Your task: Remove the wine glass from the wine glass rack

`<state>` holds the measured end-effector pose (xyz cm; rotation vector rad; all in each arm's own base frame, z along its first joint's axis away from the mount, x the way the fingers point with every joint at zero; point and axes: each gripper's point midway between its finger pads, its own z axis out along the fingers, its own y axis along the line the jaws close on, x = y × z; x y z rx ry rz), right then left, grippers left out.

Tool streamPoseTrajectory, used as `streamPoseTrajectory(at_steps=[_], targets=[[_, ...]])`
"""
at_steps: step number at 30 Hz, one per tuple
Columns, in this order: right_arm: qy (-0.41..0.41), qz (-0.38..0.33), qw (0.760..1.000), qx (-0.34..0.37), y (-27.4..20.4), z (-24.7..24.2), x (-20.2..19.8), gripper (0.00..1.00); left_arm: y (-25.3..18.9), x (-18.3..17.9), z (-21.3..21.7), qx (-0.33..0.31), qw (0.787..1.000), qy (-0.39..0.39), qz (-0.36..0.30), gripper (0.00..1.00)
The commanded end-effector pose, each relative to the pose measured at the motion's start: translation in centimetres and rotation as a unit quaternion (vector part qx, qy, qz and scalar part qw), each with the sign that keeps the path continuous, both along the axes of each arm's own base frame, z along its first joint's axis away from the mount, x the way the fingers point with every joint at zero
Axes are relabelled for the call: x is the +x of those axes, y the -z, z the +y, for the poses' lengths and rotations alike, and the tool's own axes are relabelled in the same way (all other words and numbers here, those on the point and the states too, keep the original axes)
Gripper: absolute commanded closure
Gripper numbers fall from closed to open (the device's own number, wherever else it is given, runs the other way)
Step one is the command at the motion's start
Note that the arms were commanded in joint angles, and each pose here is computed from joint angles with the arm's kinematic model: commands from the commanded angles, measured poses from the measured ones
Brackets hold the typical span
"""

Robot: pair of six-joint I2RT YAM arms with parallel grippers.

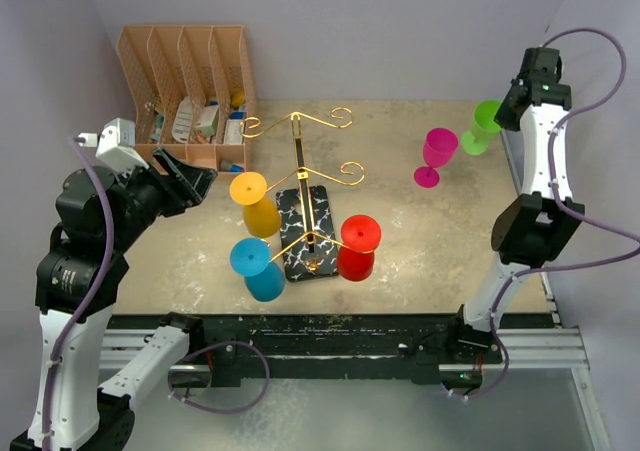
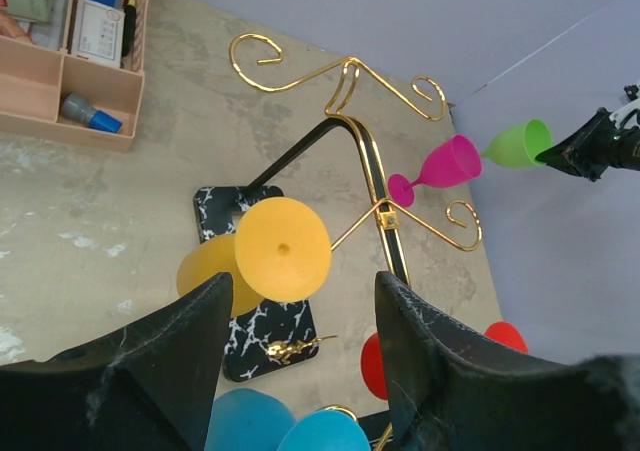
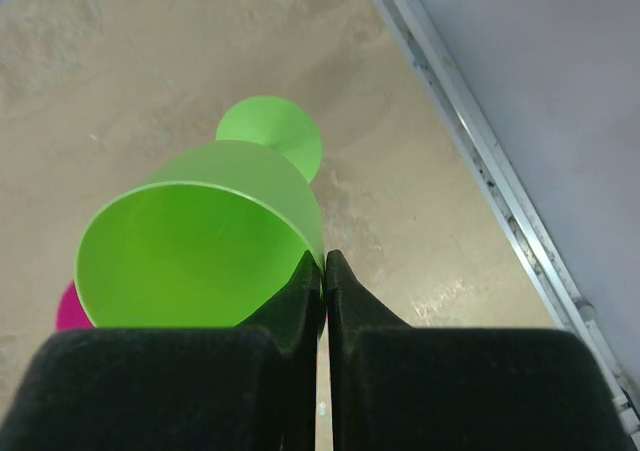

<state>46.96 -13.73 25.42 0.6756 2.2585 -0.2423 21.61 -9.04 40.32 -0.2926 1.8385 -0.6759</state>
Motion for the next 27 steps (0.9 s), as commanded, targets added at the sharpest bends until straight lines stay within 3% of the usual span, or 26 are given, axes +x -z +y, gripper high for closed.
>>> streamPoseTrajectory(at_steps=[1,13,18,27], targets=[[-0.006,-0.013,1.0,-0.022,-0.8,0.0,-0.8,1.0,0.0,-0.3,1.2,0.033,0.999,-0.019,-0.008,0.38],[-0.015,0.032,0.999,0.023,5.6,1.5,-1.6,1.0,0.9,-1.8,2.6,0.057,0.998,-0.041,-0.001,0.37],[-0.022,0.02,0.999,0.029,4.9,1.8,-1.5,0.72,1.2,-2.0,2.6,0.057,0.998,-0.039,0.005,0.37],[-0.034,-0.056,0.998,0.002,-3.2,2.2,-2.9,0.63,2.1,-2.5,3.0,0.056,0.997,-0.051,0.013,0.36]])
